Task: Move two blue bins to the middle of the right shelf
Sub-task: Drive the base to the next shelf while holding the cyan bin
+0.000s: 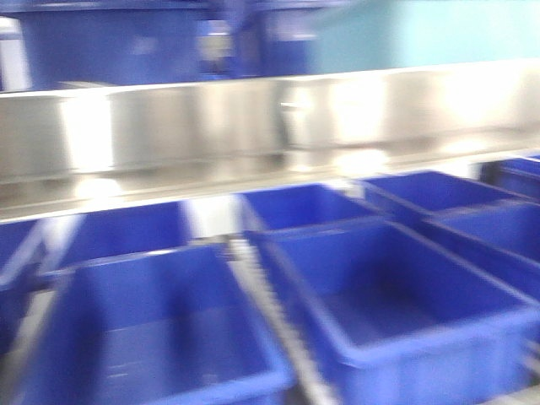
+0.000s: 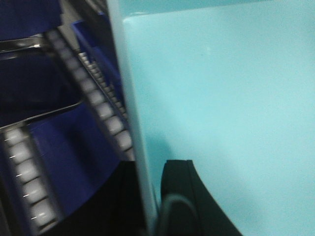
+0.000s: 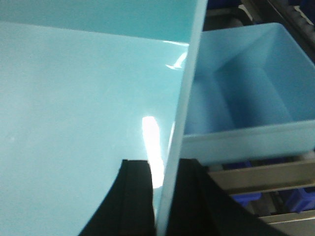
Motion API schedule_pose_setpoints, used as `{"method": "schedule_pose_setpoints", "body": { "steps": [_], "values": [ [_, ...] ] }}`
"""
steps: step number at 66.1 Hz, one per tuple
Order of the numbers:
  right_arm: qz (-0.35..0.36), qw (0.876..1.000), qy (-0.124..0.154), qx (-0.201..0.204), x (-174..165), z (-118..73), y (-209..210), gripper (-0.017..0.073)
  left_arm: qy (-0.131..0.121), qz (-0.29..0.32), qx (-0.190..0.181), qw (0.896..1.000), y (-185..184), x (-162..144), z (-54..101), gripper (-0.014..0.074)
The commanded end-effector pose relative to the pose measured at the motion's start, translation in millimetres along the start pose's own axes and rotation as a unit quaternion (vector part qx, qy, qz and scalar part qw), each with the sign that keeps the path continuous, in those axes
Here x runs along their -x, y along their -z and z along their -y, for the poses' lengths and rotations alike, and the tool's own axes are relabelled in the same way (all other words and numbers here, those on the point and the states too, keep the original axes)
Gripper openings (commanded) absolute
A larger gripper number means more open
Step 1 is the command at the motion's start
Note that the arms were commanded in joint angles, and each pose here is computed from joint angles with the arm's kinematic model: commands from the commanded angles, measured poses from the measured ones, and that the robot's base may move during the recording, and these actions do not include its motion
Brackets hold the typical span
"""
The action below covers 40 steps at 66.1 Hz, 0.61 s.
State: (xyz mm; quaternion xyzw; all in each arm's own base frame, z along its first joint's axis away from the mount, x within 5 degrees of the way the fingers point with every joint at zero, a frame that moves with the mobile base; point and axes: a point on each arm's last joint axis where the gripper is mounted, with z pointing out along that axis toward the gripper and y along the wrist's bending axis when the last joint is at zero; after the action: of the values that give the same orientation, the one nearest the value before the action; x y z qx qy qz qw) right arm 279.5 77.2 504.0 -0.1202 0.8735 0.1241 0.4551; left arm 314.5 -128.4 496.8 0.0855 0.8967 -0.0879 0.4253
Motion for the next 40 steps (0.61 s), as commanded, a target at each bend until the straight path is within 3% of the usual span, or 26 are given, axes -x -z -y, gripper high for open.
{"method": "schedule_pose_setpoints", "body": {
  "steps": [1,40],
  "values": [
    [0.037,0.999,0.014,-0.003,6.5,-1.4,10.9,-0.0153,-0.005,0.028,-0.012,1.0,13.3,4.2,2.2,-0.0111],
    [0.037,0.999,0.014,-0.003,6.5,-1.4,10.9,-0.0153,-0.005,0.028,-0.012,1.0,13.3,4.2,2.2,-0.0111]
  ]
}}
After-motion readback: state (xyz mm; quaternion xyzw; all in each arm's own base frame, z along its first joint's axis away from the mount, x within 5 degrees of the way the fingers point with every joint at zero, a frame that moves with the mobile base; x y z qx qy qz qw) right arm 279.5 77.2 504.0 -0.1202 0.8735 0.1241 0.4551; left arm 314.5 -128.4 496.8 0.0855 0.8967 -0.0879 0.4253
